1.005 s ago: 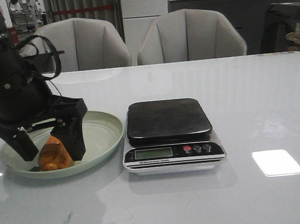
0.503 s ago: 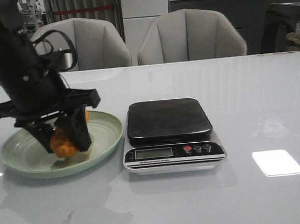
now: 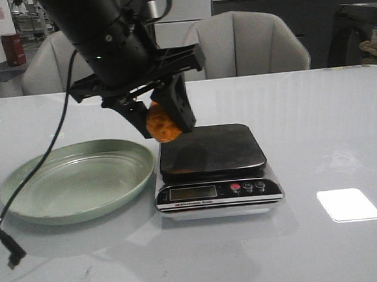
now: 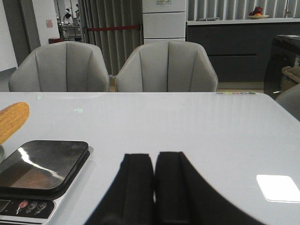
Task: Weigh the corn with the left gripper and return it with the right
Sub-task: 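Lift the corn with the left gripper and lower it onto the scale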
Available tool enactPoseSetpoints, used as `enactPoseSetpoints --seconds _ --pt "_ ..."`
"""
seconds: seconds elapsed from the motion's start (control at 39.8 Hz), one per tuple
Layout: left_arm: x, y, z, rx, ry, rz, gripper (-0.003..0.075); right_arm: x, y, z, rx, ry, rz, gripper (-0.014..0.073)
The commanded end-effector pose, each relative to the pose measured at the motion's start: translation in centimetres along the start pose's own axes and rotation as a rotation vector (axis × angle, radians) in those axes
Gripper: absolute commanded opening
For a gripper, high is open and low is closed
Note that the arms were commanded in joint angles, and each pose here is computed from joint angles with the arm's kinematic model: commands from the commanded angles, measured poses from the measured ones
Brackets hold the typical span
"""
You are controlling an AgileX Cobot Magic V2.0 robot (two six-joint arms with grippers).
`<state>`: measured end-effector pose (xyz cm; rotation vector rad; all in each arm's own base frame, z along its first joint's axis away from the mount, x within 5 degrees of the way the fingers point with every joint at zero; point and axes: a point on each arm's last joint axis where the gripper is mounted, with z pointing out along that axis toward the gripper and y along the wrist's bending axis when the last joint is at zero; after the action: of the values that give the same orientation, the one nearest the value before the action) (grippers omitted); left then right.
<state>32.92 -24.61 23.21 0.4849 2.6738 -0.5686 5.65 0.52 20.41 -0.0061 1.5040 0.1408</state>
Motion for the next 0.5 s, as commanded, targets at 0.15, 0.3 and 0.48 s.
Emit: enactPoseSetpoints --seconds 0.15,0.3,0.48 --pt "-1.3 -3.0 0.1 0.097 -0.074 -0.026 0.015 -0.5 0.0 -0.2 -0.002 -0.085 -0.019 0.0158" --pt "-1.4 -2.9 1.4 0.103 -0.077 -0.045 0.0291 -0.5 0.0 -0.2 -0.002 -0.085 -0.019 0.0158" --pt "-1.6 -3.0 2.0 0.117 -0.088 -0.071 0.0566 -0.5 0.0 -0.2 -0.002 -0.085 -0.019 0.0158"
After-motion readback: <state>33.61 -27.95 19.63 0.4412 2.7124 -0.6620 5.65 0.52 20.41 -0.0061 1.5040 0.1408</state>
